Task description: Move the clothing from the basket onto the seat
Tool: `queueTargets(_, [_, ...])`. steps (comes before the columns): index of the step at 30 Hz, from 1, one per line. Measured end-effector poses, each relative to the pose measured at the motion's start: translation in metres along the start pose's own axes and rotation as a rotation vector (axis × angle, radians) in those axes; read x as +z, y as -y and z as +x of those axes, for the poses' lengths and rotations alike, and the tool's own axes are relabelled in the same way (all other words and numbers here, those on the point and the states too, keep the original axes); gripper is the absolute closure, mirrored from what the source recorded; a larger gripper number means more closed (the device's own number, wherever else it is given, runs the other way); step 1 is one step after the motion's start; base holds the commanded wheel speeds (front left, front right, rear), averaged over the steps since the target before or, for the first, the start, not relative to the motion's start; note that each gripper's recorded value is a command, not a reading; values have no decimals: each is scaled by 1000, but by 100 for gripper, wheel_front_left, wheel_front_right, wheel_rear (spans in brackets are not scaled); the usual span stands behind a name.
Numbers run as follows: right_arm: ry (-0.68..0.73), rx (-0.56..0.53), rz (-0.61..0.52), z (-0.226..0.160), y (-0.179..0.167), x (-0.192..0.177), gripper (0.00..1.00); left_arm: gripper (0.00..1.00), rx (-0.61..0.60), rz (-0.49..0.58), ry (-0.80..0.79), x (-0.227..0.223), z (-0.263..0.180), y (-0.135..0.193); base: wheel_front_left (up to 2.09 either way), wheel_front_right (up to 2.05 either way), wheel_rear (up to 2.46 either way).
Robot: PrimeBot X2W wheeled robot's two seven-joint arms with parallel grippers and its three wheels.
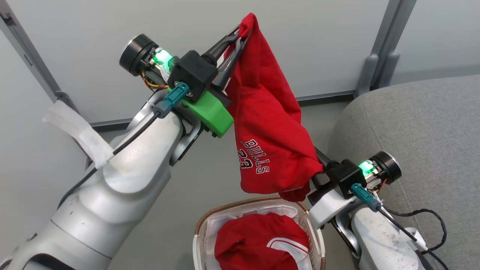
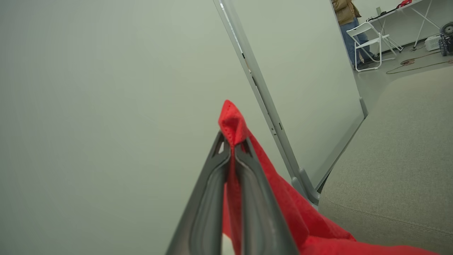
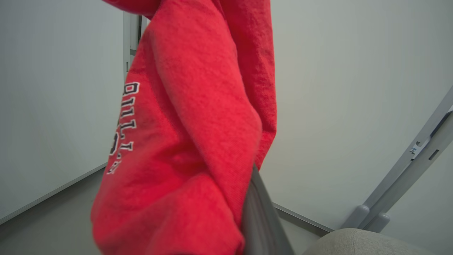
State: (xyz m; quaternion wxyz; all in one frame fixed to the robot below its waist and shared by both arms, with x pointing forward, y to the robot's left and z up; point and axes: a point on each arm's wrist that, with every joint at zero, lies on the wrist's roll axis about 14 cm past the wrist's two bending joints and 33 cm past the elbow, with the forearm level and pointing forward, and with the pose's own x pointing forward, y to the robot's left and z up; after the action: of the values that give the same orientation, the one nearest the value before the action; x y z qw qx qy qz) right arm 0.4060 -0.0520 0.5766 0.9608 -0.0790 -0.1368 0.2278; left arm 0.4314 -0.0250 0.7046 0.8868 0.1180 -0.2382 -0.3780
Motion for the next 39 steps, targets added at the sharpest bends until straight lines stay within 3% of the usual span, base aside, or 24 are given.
queueTargets(2, [1, -10, 1, 0, 3, 0, 100, 100, 8, -28, -17, -10, -4, 2, 0, 0, 0])
queueTargets(4, [3, -26, -1, 0, 9, 0, 100, 90, 25, -72, -36, -21, -9, 4, 0, 0, 0])
queueTargets(5, [4, -32, -1, 0, 11, 1, 100, 71, 32, -91, -45, -26, -11, 5, 0, 0, 0])
queueTargets(6, [6, -40, -2, -1, 14, 1, 100, 59, 43, -119, -55, -33, -15, 6, 0, 0, 0])
queueTargets(7, [7, -46, -6, -1, 16, 1, 100, 8, 53, -155, -67, -40, -18, 9, 0, 0, 0])
queueTargets(8, [9, -53, -7, -1, 19, 2, 100, 0, 61, -185, -79, -46, -21, 12, 0, 0, 0])
queueTargets(22, [-3, -222, -59, -14, 77, -1, 100, 0, 186, -463, -257, -129, -81, 58, 0, 0, 0])
queueTargets(30, [-22, -302, -89, -29, 104, -4, 100, 0, 207, -546, -333, -157, -103, 83, 0, 0, 0])
queueTargets(39, [-54, -387, -126, -53, 130, -6, 100, 0, 155, -583, -325, -159, -90, 108, 0, 0, 0])
